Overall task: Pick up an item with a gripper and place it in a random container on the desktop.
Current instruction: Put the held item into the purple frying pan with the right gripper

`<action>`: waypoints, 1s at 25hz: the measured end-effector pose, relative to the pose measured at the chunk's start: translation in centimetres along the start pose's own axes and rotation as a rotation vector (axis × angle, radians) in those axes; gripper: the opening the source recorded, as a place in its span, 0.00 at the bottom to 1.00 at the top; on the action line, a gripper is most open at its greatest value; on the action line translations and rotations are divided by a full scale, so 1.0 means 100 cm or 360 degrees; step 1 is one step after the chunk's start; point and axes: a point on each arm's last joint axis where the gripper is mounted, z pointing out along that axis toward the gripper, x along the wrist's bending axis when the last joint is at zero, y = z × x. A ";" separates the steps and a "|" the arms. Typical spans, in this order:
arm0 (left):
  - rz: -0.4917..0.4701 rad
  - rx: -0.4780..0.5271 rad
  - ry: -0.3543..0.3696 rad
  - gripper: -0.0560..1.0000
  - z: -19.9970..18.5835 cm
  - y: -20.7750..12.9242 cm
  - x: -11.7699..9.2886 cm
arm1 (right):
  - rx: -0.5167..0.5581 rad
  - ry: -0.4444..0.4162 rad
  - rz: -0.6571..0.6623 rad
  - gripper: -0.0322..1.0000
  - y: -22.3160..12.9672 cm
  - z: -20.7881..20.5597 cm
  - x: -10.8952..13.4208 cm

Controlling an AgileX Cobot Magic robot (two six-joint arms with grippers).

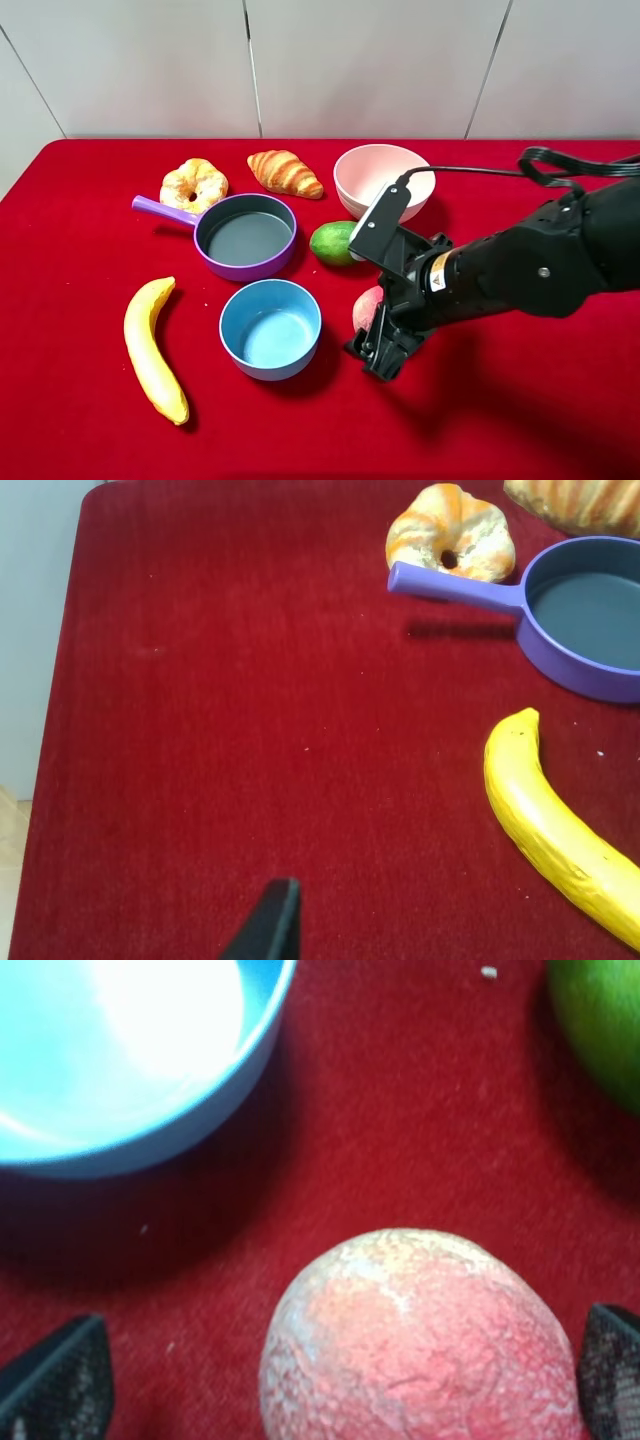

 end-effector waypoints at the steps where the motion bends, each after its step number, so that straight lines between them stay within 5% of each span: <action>1: 0.0000 0.0000 0.0000 0.99 0.000 0.000 0.000 | -0.0007 -0.0006 -0.0004 0.70 0.000 0.003 0.000; 25: 0.0000 0.0000 0.0000 0.99 0.000 0.000 0.000 | -0.0028 -0.0035 -0.0001 0.70 0.000 0.014 -0.003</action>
